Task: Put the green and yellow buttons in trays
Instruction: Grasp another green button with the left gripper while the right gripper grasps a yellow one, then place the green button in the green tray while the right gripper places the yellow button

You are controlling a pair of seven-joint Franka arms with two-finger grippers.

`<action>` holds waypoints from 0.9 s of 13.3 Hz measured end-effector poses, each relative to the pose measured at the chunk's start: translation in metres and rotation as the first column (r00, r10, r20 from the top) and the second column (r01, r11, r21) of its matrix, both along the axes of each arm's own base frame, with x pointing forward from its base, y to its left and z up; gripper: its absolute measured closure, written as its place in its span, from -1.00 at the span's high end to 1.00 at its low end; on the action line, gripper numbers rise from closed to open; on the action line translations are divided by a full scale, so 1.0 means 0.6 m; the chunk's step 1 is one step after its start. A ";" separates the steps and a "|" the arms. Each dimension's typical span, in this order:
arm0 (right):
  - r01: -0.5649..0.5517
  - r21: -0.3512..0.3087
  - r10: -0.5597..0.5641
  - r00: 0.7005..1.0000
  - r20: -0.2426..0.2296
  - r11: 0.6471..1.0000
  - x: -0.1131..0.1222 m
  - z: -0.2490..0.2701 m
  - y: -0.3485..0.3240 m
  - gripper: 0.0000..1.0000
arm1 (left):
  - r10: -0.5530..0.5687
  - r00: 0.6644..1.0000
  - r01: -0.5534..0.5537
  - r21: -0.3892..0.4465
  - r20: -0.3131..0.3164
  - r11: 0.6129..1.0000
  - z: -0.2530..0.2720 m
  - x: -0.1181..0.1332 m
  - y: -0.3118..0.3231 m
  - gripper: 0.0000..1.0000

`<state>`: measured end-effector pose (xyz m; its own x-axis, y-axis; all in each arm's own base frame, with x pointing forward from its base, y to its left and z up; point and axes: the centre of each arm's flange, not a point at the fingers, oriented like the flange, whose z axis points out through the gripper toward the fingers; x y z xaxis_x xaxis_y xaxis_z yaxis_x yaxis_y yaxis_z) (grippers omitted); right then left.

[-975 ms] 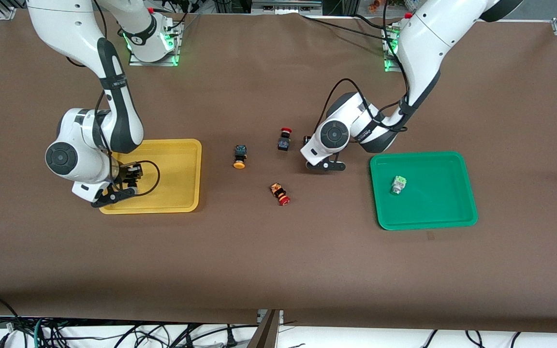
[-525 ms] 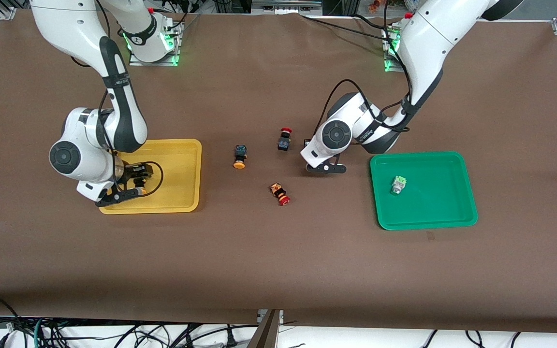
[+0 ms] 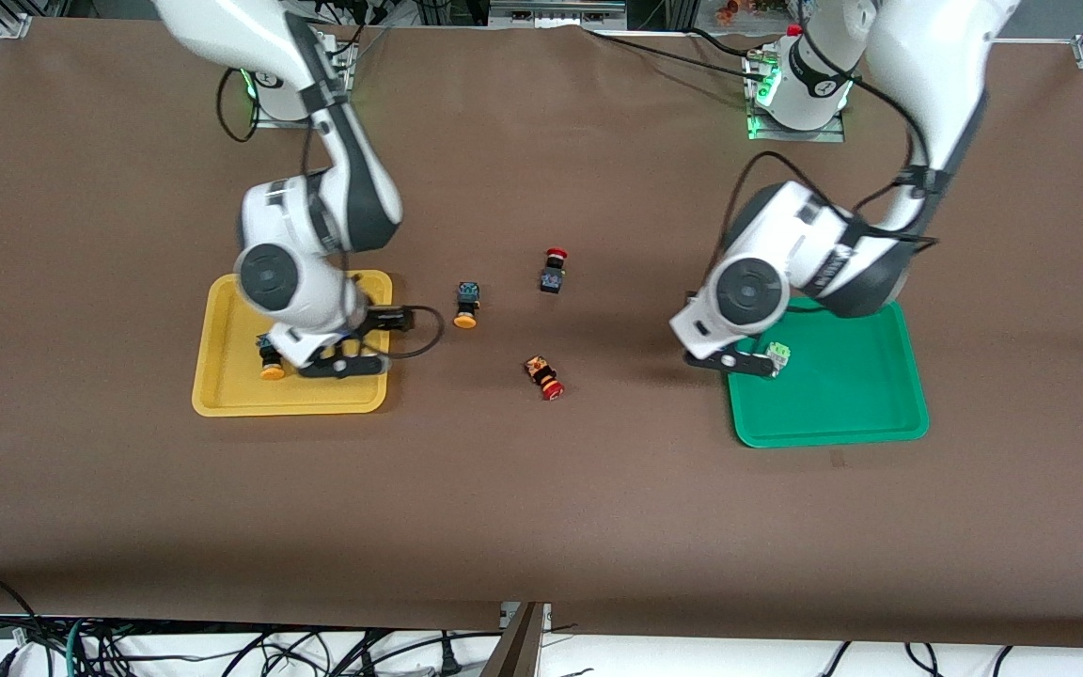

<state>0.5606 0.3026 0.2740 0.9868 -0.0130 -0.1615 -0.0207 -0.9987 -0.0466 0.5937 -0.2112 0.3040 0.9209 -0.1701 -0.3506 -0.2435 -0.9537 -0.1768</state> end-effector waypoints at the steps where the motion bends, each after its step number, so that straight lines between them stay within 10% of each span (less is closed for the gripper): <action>1: 0.033 -0.011 -0.033 0.999 0.009 0.999 -0.026 -0.007 0.051 0.78 | -0.040 0.999 0.040 0.001 -0.011 0.999 -0.003 0.020 0.060 -0.18; 8: 0.124 -0.071 -0.119 0.991 0.063 0.990 -0.116 -0.133 0.123 0.77 | -0.071 0.997 0.066 -0.162 -0.025 0.985 -0.152 0.056 0.284 -0.18; 12: 0.149 -0.067 -0.144 0.987 0.069 0.987 -0.143 -0.151 0.146 0.53 | -0.087 0.996 0.087 -0.166 0.005 0.982 -0.128 0.062 0.264 0.53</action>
